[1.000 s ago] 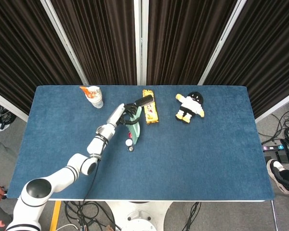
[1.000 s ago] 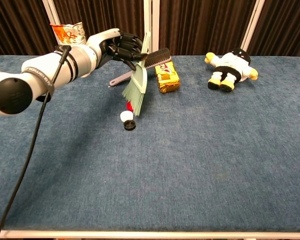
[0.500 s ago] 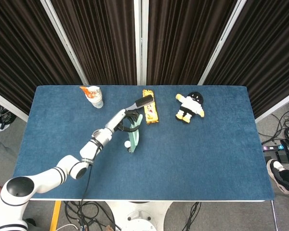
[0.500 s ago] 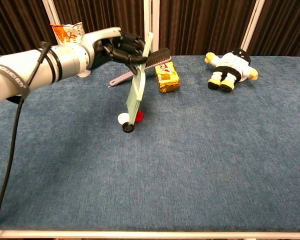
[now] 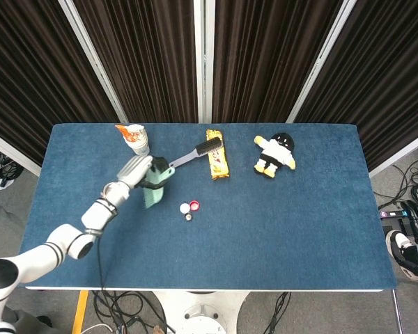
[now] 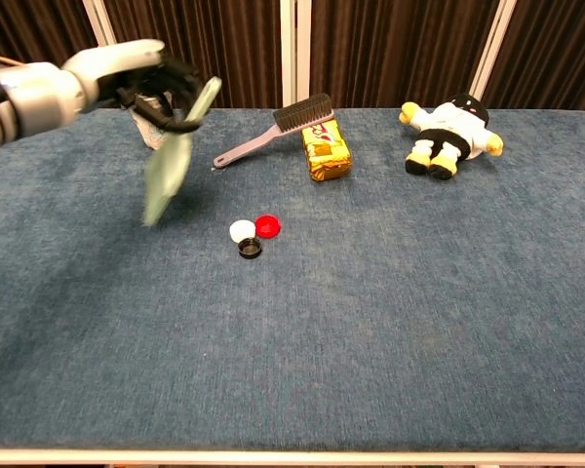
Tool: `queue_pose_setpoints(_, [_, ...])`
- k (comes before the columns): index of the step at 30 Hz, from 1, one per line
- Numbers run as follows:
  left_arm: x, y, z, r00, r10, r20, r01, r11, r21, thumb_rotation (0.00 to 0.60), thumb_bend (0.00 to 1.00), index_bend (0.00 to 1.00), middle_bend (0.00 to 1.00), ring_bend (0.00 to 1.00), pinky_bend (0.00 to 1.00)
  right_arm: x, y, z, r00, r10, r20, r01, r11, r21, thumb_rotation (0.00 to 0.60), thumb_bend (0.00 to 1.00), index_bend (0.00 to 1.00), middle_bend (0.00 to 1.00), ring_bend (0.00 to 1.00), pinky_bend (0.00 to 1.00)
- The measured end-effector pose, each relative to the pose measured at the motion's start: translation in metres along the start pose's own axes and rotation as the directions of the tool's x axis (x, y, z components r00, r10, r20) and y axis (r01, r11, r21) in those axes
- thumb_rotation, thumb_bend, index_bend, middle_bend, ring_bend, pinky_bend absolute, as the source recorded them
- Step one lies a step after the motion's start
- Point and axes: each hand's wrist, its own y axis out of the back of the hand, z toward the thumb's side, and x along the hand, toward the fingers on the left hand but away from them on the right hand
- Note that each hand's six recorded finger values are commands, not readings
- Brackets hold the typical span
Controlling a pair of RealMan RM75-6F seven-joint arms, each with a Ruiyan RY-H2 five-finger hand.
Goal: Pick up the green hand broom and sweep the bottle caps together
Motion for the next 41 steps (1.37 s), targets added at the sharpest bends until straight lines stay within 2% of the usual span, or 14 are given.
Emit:
queue_pose_setpoints(4, [-0.017,-0.004,-0.015,0.999,-0.034,-0.038,0.04,0.983,0.179,0.6,0.49,0.52,0.56,0.41,0.36,-0.002,-0.001,0.004,1.0,0.001,-0.015,-0.001,1.0,-0.001,0.6,0.3,0.0,0.06,0.0,0.0])
queue_pose_setpoints(5, [-0.02,-0.007,-0.018,0.998,-0.042,-0.047,0.051,0.976,0.212,0.6,0.47,0.48,0.52,0.39,0.36,-0.003,-0.001,0.005,1.0,0.003,-0.018,-0.003,1.0,-0.001,0.6,0.3,0.0,0.06,0.0,0.0])
queue_pose_setpoints(9, [-0.03,-0.019,-0.026,0.991,-0.087,-0.098,0.114,0.944,0.311,0.6,0.27,0.17,0.23,0.18,0.3,-0.003,-0.001,0.005,1.0,0.002,-0.019,-0.002,1.0,0.001,0.6,0.3,0.0,0.06,0.0,0.0])
queue_pose_setpoints(12, [-0.036,-0.025,-0.026,0.986,-0.101,-0.131,0.138,0.937,0.322,0.6,0.19,0.11,0.17,0.14,0.27,-0.003,0.001,0.004,1.0,0.0,-0.017,0.0,1.0,0.002,0.6,0.3,0.0,0.06,0.0,0.0])
queue_pose_setpoints(15, [-0.041,-0.021,-0.025,0.988,-0.068,-0.141,0.108,0.947,0.302,0.6,0.17,0.1,0.17,0.14,0.26,-0.004,0.001,0.003,1.0,0.001,-0.018,-0.001,1.0,0.003,0.6,0.3,0.0,0.06,0.0,0.0])
queue_pose_setpoints(18, [-0.052,-0.005,-0.029,0.989,-0.001,-0.146,0.044,0.956,0.29,0.6,0.17,0.11,0.18,0.14,0.26,-0.005,0.001,0.001,1.0,0.008,-0.017,-0.007,1.0,0.006,0.6,0.3,0.0,0.06,0.0,0.0])
queue_pose_setpoints(21, [-0.073,0.018,-0.043,0.981,0.093,-0.172,-0.036,0.951,0.306,0.6,0.17,0.15,0.19,0.14,0.25,-0.007,-0.001,-0.001,1.0,0.018,-0.014,-0.018,1.0,0.006,0.6,0.3,0.0,0.06,0.0,0.0])
queue_pose_setpoints(24, [-0.106,0.042,-0.064,0.955,0.196,-0.225,-0.105,0.927,0.36,0.6,0.17,0.18,0.2,0.14,0.24,-0.01,-0.004,-0.003,1.0,0.024,-0.016,-0.024,1.0,0.0,0.6,0.3,0.0,0.03,0.0,0.0])
queue_pose_setpoints(28, [-0.164,0.064,-0.09,0.896,0.321,-0.305,-0.166,0.883,0.44,0.6,0.17,0.18,0.21,0.14,0.23,-0.012,-0.01,-0.002,0.999,0.03,-0.027,-0.031,1.0,-0.007,0.6,0.3,0.0,0.0,0.0,0.0])
queue_pose_setpoints(34, [-0.25,0.07,-0.104,0.809,0.444,-0.384,-0.198,0.822,0.534,0.6,0.17,0.18,0.21,0.14,0.22,-0.014,-0.014,0.003,0.999,0.027,-0.046,-0.028,0.999,-0.021,0.6,0.3,0.0,0.0,0.0,0.0])
queue_pose_setpoints(41, [-0.324,0.054,-0.09,0.732,0.486,-0.477,-0.206,0.826,0.525,0.6,0.17,0.18,0.21,0.14,0.22,-0.014,-0.019,0.008,0.997,0.036,-0.067,-0.039,0.998,-0.048,0.6,0.3,0.0,0.01,0.0,0.0])
